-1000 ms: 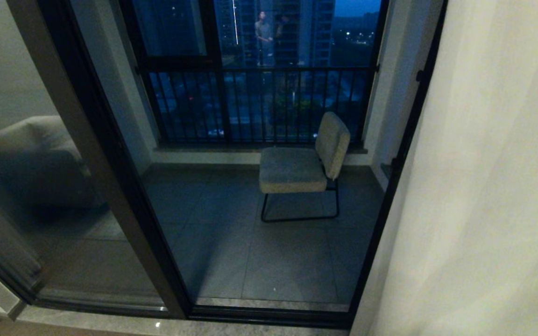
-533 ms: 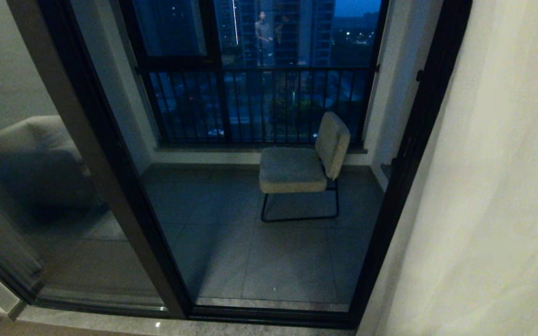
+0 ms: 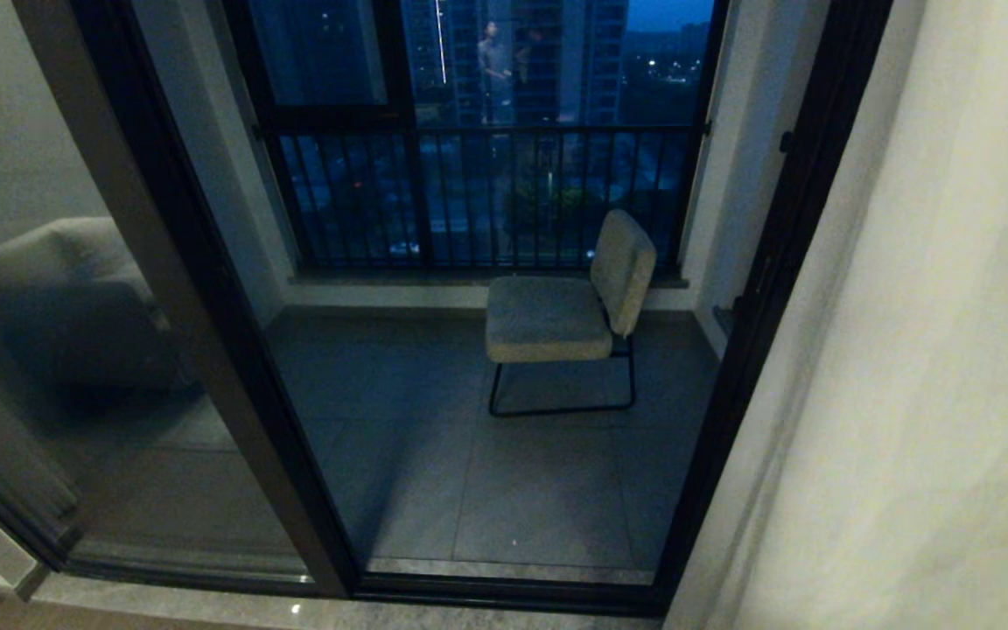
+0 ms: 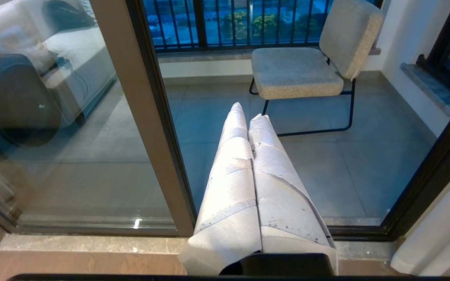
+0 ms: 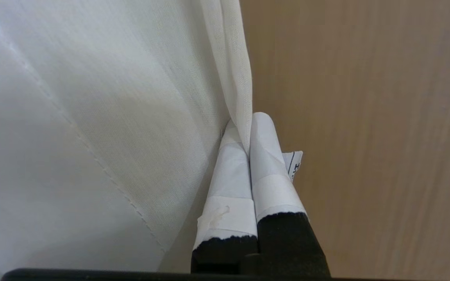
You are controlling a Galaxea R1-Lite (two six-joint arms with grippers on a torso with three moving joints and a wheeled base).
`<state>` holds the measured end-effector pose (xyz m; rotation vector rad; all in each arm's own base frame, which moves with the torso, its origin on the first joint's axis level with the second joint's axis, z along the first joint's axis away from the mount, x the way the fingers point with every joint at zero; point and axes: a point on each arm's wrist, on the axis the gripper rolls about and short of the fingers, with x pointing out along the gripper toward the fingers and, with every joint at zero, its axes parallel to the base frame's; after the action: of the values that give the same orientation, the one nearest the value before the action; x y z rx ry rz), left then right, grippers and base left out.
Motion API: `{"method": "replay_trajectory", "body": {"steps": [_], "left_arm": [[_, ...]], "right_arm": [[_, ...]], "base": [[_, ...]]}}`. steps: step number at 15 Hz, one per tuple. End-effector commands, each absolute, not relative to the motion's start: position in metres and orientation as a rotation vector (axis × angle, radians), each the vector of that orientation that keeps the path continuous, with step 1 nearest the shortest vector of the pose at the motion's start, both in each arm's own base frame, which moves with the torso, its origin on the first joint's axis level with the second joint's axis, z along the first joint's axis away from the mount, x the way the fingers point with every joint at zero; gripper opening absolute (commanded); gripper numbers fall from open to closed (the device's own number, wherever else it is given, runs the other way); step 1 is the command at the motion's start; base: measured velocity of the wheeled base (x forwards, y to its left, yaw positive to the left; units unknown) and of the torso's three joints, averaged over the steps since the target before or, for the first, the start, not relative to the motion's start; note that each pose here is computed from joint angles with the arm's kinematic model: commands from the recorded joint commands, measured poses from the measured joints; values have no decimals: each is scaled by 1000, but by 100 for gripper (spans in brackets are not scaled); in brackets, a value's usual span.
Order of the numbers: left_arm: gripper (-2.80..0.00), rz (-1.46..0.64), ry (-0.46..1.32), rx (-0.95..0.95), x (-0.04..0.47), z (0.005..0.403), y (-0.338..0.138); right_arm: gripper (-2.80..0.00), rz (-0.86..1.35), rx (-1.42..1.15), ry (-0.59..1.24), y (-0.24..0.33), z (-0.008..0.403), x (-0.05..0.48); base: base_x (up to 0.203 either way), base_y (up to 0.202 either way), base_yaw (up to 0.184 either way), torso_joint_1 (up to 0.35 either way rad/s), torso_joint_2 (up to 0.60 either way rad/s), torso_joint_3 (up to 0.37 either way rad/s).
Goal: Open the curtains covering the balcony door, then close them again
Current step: Pull the inner curtains open on both sides
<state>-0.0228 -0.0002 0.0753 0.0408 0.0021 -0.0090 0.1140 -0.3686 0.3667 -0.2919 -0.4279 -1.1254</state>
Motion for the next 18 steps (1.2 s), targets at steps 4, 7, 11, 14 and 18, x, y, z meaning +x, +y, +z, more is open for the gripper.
{"method": "replay_trajectory", "body": {"steps": [4,7,11,14,18], "left_arm": [[-280,-9,1,41,-23,75,0],[-280,-9,2,41,-23,75,0],[-280,-9,1,41,-23,75,0],[-280,-9,1,41,-23,75,0],[-280,-9,1,41,-23,75,0]], "right_arm": [[-280,-1149,-292,-413,-385,357,106],[-280,-1125,-297,-411,-378,361,106],[-280,-1030,-278,-385,-352,373,107],[-280,-828,-239,-354,-318,378,106],[-280,-449,-129,-278,-255,367,119]], "base": [[0,0,0,0,0,0],[0,0,0,0,0,0],[0,0,0,0,0,0],[0,0,0,0,0,0],[0,0,0,0,0,0]]}}
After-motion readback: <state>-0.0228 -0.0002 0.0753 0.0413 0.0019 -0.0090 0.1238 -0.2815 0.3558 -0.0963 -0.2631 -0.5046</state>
